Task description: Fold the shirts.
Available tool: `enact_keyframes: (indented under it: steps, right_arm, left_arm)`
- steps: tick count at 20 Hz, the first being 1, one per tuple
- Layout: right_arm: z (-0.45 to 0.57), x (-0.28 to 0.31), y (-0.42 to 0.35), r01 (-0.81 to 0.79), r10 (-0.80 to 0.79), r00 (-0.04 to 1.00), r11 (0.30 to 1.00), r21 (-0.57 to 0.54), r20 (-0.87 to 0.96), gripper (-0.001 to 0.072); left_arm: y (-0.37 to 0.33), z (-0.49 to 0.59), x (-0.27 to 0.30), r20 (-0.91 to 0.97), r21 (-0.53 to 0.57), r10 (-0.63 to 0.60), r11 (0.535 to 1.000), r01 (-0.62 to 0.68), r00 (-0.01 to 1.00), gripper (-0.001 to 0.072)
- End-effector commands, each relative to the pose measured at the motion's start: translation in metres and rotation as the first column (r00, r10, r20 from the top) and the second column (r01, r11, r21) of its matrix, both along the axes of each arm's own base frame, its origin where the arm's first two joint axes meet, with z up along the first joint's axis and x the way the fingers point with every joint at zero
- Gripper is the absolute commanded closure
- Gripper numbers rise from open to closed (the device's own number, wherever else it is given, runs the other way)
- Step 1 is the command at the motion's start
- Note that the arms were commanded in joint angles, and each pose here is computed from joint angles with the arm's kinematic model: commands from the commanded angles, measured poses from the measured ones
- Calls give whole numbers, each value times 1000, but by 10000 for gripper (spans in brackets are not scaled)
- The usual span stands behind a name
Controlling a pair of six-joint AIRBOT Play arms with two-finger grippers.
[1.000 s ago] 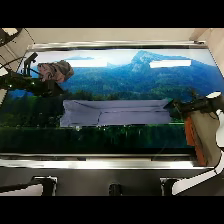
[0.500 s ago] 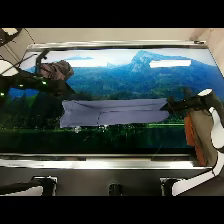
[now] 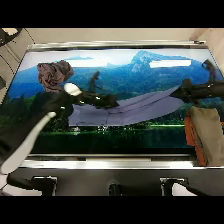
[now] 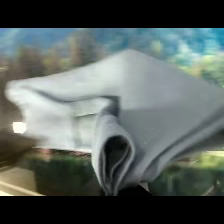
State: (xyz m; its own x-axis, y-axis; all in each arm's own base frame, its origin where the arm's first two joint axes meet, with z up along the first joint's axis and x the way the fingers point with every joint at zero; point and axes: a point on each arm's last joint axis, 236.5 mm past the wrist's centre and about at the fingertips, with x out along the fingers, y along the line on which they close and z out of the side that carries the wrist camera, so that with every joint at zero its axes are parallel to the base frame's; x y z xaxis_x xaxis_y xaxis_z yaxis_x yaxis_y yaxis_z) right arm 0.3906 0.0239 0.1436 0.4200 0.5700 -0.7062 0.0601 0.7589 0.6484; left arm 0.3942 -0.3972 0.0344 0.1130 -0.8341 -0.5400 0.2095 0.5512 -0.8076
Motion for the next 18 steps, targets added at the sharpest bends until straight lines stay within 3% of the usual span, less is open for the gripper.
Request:
enact_keyframes:
  steps: [1, 6, 9, 11, 15, 18]
  right_arm:
    - [60, -43, 17, 11, -9, 996, 1000, -28, 94, 656]
    - [92, -75, 25, 55, -46, 988, 997, -53, 147, 655]
    - [85, -81, 26, 44, -38, 994, 998, -52, 105, 655]
    - [79, -80, 27, 32, -28, 997, 998, -45, 74, 655]
    - [67, -53, 65, -49, 51, 995, 999, -24, 87, 655]
    - [46, -19, 128, -135, 132, 986, 991, 20, 99, 655]
  left_arm:
    - [-75, -23, -16, -133, -130, 10, 991, -28, 991, 684]
    - [-137, -37, -66, -235, -217, -155, 971, 104, 959, 684]
    - [-147, -41, -57, -242, -250, -139, 965, 76, 960, 685]
    - [-127, -30, -46, -160, -256, -187, 956, 142, 969, 688]
    - [-27, 18, -6, 80, -31, -239, 970, 242, 968, 688]
    - [76, 86, 43, 285, 127, -126, 987, 93, 950, 688]
